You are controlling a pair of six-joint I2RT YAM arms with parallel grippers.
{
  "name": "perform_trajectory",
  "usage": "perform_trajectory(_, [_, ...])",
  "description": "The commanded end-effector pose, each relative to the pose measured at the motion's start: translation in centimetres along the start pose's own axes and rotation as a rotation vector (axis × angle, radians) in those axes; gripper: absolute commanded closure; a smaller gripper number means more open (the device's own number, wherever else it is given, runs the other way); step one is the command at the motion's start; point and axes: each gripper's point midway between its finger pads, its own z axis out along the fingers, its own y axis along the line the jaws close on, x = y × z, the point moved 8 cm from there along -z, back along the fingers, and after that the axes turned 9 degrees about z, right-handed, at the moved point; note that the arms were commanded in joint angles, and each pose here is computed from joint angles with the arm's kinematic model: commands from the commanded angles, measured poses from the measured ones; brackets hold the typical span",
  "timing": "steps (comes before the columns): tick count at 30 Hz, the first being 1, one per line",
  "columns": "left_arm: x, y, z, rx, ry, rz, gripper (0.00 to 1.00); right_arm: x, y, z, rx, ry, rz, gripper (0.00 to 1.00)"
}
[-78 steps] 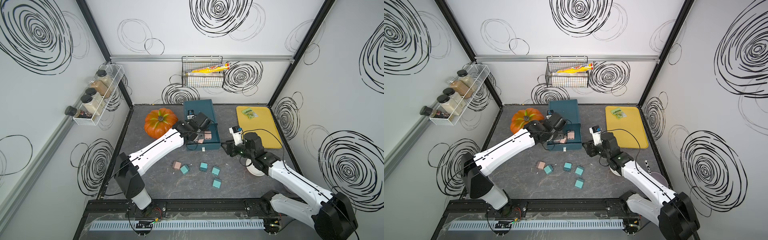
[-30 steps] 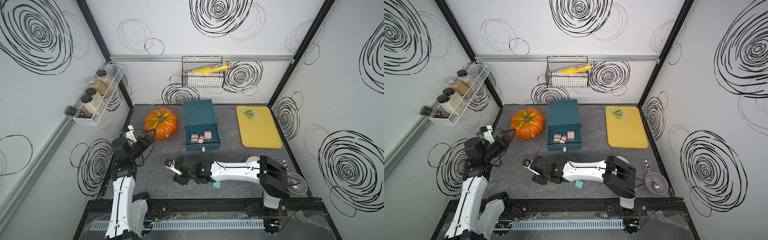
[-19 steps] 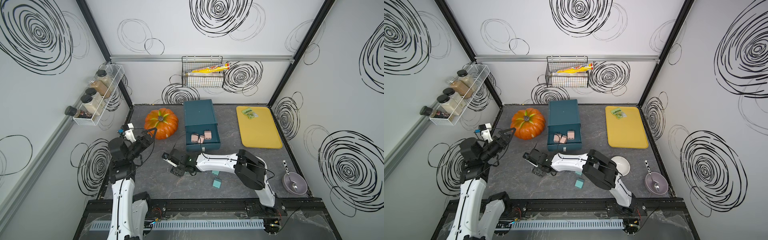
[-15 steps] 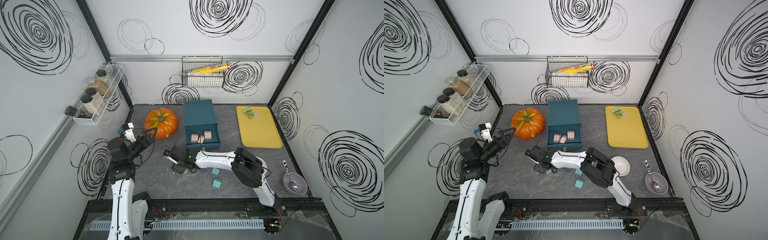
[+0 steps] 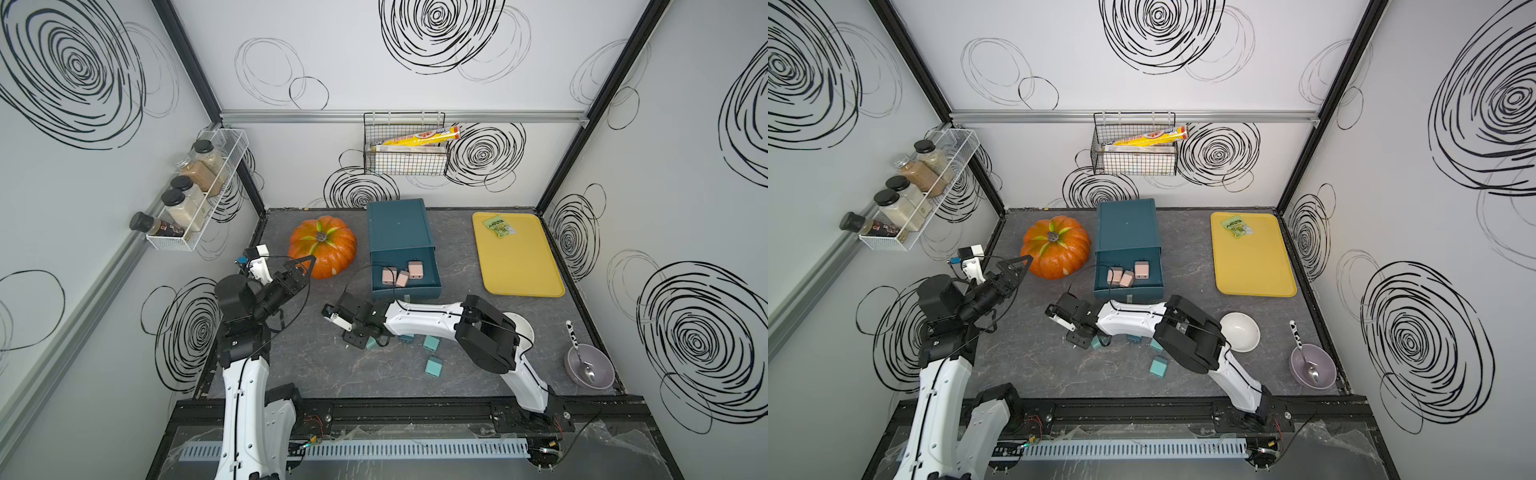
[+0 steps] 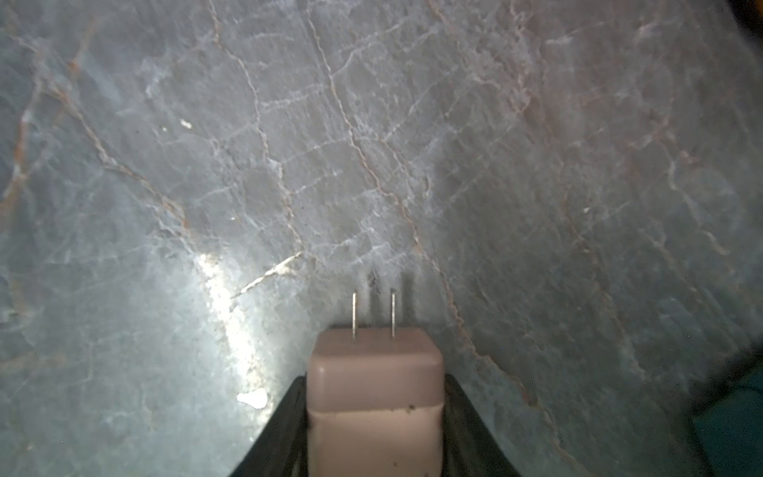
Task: Place the plugs into the drawer by color
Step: Pick up the plug from the center of the board, then place the plug in the drawer.
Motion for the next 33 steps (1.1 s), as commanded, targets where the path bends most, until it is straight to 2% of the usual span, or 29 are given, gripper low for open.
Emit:
perform_trajectory(1, [-0.9,-1.3,-0.3,0.060,-0.025,0.076,0.07,-1.6,1.0,-3.1,-0.066,-0.058,0.028,0.81])
perform_trajectory(5, [-0.5,-1.3,-0.1,0.118,0.009,0.049,0.07,-2.7,1.0,-7.6,-0.117,-0.155,0.078,0.85])
perform_trajectory(8, [-0.2,-1.3,0.2,0.173,0.033,0.023,0.07,-2.1,1.1,-11.2,-0.176,-0.215,0.124,0.85])
perform_trajectory(13, [-0.6,-2.3,-0.2,0.185,0.020,0.066,0.07,-1.4,-0.3,-18.2,-0.181,-0.326,0.251,0.84])
perform_trajectory(16, [-1.0,-3.1,-0.7,0.160,0.013,0.111,0.07,-0.9,-1.8,-22.8,-0.165,-0.419,0.323,0.83])
perform_trajectory(20, [-0.6,-3.6,-0.7,0.166,0.009,0.124,0.07,-0.1,-6.6,-27.1,-0.103,-0.494,0.505,0.82])
perform_trajectory(22, [-0.4,-3.9,-0.5,0.165,0.014,0.139,0.08,0.4,-9.1,-27.6,-0.094,-0.482,0.590,0.85])
perform_trajectory(25, [0.4,-4.6,0.2,0.140,0.032,0.176,0.08,0.6,-11.2,-27.2,0.002,-0.416,0.667,0.92])
perform_trajectory(33, [3.9,-4.2,3.2,0.144,0.125,0.198,0.11,-1.4,-12.4,-25.6,0.081,-0.332,0.704,0.91])
